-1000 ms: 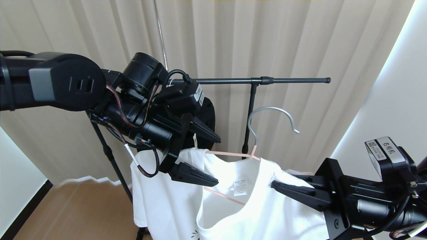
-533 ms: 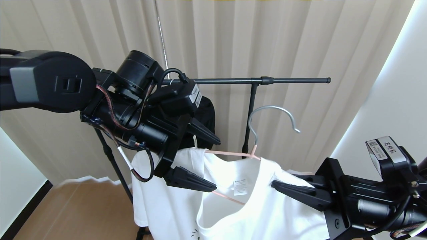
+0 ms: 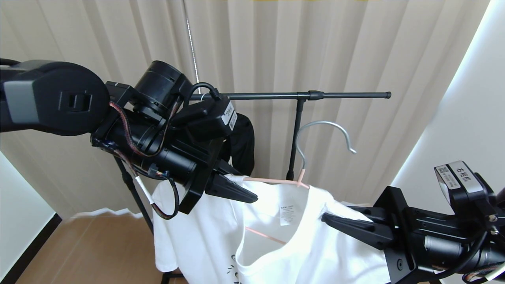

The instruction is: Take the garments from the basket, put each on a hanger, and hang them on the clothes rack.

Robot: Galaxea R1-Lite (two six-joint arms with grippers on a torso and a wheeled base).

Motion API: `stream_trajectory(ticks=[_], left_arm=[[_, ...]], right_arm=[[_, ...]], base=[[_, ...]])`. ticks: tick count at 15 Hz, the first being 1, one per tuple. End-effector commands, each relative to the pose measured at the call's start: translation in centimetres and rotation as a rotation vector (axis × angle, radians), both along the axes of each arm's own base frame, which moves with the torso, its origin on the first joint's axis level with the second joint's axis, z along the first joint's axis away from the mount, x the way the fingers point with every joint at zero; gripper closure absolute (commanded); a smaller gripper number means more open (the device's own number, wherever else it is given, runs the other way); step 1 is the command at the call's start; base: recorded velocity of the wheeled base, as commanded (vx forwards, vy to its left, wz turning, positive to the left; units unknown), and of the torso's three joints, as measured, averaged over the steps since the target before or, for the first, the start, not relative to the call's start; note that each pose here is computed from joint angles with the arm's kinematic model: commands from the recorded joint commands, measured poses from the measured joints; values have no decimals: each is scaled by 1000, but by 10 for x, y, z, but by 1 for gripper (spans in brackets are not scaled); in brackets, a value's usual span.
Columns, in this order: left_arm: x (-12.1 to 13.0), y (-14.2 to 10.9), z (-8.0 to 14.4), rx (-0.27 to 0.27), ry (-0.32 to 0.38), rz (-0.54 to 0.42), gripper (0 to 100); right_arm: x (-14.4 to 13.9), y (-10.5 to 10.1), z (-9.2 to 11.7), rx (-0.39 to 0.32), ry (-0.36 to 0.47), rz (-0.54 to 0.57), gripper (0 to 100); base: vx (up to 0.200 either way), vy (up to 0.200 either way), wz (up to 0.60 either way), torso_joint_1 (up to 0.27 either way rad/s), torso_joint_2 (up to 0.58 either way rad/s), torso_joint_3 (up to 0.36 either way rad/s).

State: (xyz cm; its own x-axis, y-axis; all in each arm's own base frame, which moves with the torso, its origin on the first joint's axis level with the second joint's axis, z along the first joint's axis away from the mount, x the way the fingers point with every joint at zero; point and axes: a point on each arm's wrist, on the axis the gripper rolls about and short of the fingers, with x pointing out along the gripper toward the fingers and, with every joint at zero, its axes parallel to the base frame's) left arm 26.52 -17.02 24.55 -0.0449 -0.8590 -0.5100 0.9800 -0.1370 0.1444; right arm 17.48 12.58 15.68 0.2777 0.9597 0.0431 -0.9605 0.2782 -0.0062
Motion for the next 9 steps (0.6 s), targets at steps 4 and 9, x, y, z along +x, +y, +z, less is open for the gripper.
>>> stream_trajectory(ticks=[4, 9], left_arm=[[-2, 2, 1, -2, -3, 4, 100], [-1, 6, 3, -5, -7, 16, 100]], right_arm=[[-4, 0, 4, 9, -19, 14, 100], [-2, 1, 4, 7, -11, 13, 0]], base=[[0, 0, 0, 0, 0, 0], [0, 0, 0, 0, 0, 0]])
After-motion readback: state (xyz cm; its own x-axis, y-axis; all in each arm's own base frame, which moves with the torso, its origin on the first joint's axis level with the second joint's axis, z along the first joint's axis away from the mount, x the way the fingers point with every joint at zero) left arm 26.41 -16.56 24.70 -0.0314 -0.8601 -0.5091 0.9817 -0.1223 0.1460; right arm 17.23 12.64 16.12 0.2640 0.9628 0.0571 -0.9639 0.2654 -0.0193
